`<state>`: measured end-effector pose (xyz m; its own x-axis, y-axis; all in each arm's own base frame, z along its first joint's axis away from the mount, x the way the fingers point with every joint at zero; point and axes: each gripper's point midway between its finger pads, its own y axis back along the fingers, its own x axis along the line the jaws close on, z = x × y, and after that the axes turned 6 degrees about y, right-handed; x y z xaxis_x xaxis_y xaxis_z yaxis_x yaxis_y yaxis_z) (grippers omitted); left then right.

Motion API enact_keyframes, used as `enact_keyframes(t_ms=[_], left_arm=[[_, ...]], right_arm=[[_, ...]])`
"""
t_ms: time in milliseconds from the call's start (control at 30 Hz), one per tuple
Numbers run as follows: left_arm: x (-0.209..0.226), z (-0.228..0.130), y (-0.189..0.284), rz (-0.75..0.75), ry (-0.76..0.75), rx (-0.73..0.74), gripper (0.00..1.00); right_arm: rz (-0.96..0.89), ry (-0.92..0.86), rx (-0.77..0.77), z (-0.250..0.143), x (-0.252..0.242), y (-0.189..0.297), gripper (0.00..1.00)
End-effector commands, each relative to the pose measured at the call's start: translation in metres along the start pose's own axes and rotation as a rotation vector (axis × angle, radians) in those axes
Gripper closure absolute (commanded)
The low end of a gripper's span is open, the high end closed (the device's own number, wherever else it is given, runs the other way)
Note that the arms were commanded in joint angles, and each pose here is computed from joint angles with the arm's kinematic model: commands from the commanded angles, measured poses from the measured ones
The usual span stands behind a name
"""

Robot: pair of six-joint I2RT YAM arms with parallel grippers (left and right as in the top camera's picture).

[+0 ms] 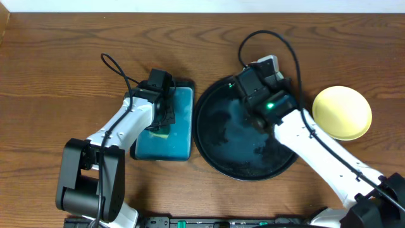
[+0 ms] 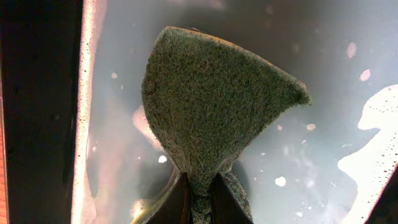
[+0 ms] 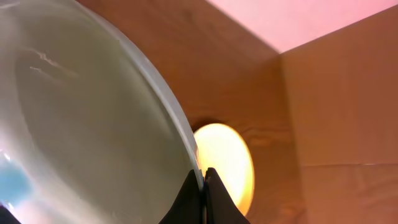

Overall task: Clean dirty plates on tray and stack at the side
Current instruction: 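Carry the pale green plate right toward the yellow plate stack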

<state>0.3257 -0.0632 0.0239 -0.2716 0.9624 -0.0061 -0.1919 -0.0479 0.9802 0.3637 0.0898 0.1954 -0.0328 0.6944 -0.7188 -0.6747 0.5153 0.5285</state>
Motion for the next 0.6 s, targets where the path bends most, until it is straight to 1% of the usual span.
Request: enact_keyframes(t_ms=[0,133,267,567], left_arm=[[0.007,-0.002,-0.003,0.032,-0.016,0.002,0.92],[0.007,-0.002,-0.003,0.032,-0.016,0.002,0.92],[0.007,-0.002,-0.003,0.032,-0.016,0.002,0.91],[0.007,-0.002,-0.003,0.032,-0.016,0.002,0.92]], right_arm=[[-0.175,-0.001,-0.068,0.011,-0.027,0.022,0.99],[-0.279,0.004,-0.123,0.02,-0.035,0.041,0.99],[-0.34,0.005,-0.149,0.023,-0.04,0.051,0.99],[-0.343,-0.001,-0.162,0.025,-0.039,0.055,0.99]])
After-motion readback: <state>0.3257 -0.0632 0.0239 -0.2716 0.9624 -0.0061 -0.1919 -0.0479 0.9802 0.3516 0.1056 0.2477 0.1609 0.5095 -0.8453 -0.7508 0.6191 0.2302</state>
